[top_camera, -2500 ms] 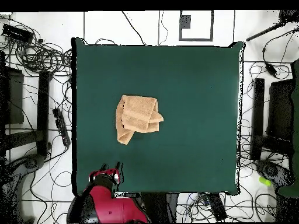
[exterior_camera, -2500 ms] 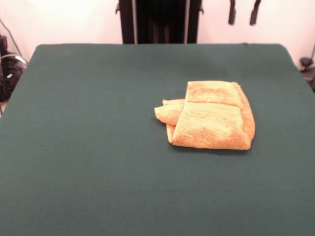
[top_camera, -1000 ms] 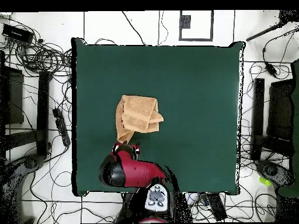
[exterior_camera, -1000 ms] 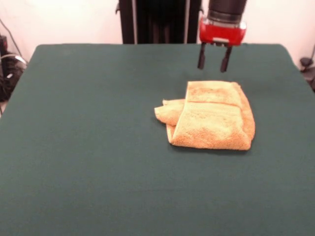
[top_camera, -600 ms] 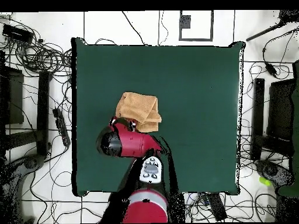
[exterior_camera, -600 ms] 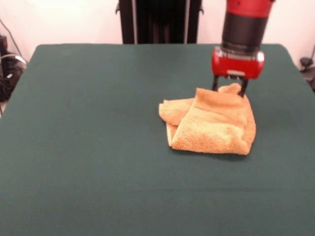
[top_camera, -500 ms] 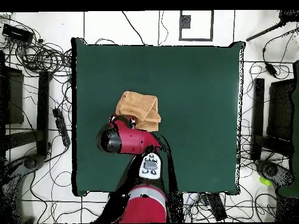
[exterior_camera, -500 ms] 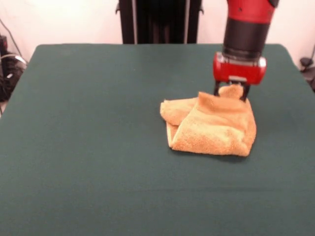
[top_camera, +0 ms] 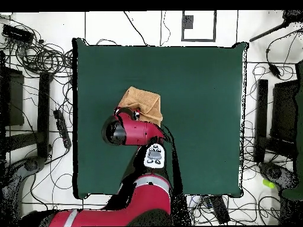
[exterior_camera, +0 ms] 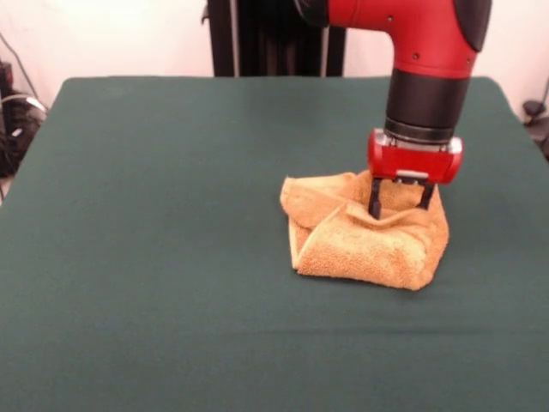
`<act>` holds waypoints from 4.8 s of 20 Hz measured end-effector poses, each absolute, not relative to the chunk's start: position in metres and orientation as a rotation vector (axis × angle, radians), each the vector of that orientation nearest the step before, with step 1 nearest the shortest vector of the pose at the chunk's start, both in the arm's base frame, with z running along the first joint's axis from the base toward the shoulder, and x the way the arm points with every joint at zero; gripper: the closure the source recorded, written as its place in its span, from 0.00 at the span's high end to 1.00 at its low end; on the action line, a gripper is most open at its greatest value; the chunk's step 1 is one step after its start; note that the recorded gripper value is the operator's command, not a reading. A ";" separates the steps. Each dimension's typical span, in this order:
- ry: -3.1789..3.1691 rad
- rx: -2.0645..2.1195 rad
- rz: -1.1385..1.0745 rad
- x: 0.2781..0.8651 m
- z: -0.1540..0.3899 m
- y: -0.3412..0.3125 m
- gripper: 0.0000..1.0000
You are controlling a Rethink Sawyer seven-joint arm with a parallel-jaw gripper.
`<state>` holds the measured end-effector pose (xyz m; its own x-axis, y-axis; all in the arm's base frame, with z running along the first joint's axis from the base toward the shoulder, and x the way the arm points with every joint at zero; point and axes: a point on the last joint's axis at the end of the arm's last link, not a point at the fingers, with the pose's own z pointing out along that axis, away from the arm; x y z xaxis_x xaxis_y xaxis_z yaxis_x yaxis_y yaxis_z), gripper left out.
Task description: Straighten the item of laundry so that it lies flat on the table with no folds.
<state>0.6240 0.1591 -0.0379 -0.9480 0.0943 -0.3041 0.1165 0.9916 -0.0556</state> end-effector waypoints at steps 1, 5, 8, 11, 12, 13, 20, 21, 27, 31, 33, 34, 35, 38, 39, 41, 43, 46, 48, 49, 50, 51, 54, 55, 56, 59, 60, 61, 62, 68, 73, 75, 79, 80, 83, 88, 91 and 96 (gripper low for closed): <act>2.829 0.145 -0.105 0.624 -0.038 0.159 1.00; 2.823 0.110 -0.088 0.626 -0.034 0.157 1.00; 2.810 0.112 -0.071 0.633 -0.027 0.152 1.00; 2.776 0.158 -0.032 0.652 -0.010 0.141 1.00; 2.773 0.164 -0.029 0.655 -0.007 0.139 1.00; 2.761 0.182 -0.021 0.664 0.001 0.133 1.00; 2.735 0.273 -0.002 0.716 0.045 0.101 1.00; 2.733 0.283 0.000 0.724 0.049 0.098 1.00; 2.702 0.334 0.041 0.788 0.074 0.093 1.00; 2.673 0.355 0.078 0.828 0.079 0.096 1.00; 2.664 0.360 0.089 0.837 0.077 0.098 1.00; 2.658 0.363 0.096 0.843 0.076 0.100 1.00; 2.650 0.365 0.102 0.848 0.073 0.102 1.00; 2.637 0.355 0.110 0.859 0.062 0.109 1.00; 2.637 0.351 0.111 0.859 0.059 0.111 1.00; 2.647 0.343 0.111 0.857 0.049 0.117 1.00; 2.667 0.337 0.114 0.850 0.039 0.120 1.00; 2.686 0.341 0.125 0.842 0.035 0.121 1.00; 2.706 0.365 0.149 0.833 0.038 0.118 1.00; 2.709 0.372 0.154 0.831 0.041 0.116 1.00; 2.712 0.379 0.159 0.829 0.043 0.114 1.00; 2.713 0.389 0.167 0.828 0.048 0.110 1.00; 2.703 0.414 0.189 0.828 0.067 0.101 1.00; 2.691 0.427 0.202 0.831 0.085 0.094 1.00; 2.685 0.431 0.207 0.832 0.093 0.092 1.00; 2.658 0.448 0.228 0.840 0.124 0.082 1.00; 2.647 0.451 0.232 0.843 0.134 0.079 1.00; 2.639 0.452 0.235 0.845 0.141 0.077 1.00; 2.630 0.452 0.238 0.847 0.148 0.076 1.00; 2.598 0.414 0.237 0.852 0.176 0.088 1.00; 2.606 0.357 0.217 0.847 0.171 0.104 1.00; 2.608 0.303 0.188 0.843 0.165 0.113 1.00; 2.605 0.246 0.152 0.839 0.159 0.117 1.00; 2.605 0.240 0.148 0.838 0.158 0.118 1.00; 2.618 0.195 0.110 0.831 0.149 0.115 1.00; 2.636 0.156 0.072 0.821 0.138 0.108 1.00; 2.649 0.135 0.039 0.815 0.129 0.096 1.00; 2.658 0.102 -0.011 0.809 0.121 0.078 1.00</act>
